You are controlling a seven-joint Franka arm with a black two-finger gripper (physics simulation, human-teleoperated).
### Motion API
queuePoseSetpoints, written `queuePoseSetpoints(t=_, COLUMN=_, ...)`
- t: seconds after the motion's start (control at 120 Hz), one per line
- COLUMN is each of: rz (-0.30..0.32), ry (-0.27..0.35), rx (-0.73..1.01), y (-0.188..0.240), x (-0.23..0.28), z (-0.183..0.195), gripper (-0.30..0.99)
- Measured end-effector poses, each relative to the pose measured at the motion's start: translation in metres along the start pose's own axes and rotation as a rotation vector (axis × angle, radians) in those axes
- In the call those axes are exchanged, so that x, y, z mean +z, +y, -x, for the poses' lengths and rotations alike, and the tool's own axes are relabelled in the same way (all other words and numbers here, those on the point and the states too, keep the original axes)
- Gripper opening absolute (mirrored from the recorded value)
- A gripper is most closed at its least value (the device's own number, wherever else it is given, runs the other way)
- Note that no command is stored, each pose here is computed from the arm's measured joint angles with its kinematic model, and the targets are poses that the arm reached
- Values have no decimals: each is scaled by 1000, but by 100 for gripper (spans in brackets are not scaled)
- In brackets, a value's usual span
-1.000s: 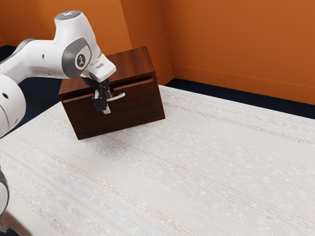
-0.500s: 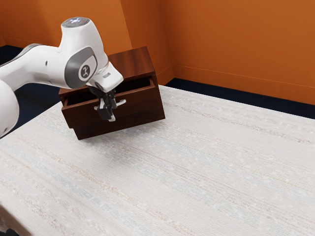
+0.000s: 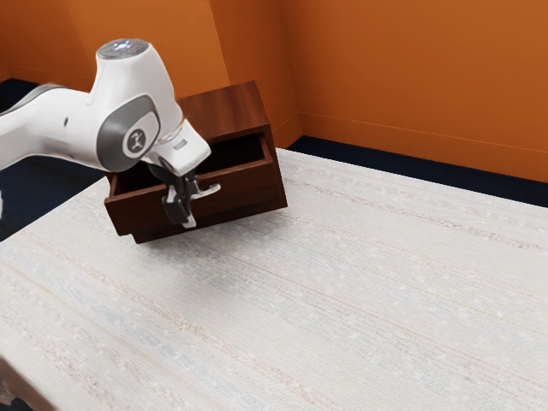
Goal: Pull the drawer handle with one arm to open the drawer
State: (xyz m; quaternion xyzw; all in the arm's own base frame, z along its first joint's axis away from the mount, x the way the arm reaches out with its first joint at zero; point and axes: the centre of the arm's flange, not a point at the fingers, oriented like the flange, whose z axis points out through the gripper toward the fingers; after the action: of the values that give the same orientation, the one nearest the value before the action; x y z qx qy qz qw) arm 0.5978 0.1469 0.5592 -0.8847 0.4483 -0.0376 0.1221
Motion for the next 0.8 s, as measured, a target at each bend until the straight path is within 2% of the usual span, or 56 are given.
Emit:
queuePoseSetpoints(t=0.142, rz=-8, ry=0, rx=3, y=21, x=-6, z=1, gripper=46)
queuePoseSetpoints(t=0.392, rz=-12, ry=9, rx=3, y=49, x=-9, z=-2, gripper=54)
queuePoseSetpoints(t=0.6, rz=-19, ry=26, rx=-5, y=67, x=-16, z=-2, gripper=52)
queuePoseSetpoints(t=0.725, rz=-92, ry=75, rx=-51, y=71, x=-73, z=26, gripper=58)
queuePoseSetpoints(t=0.8, rz=-146, ry=116, rx=-89, y=71, x=-134, z=42, gripper=62)
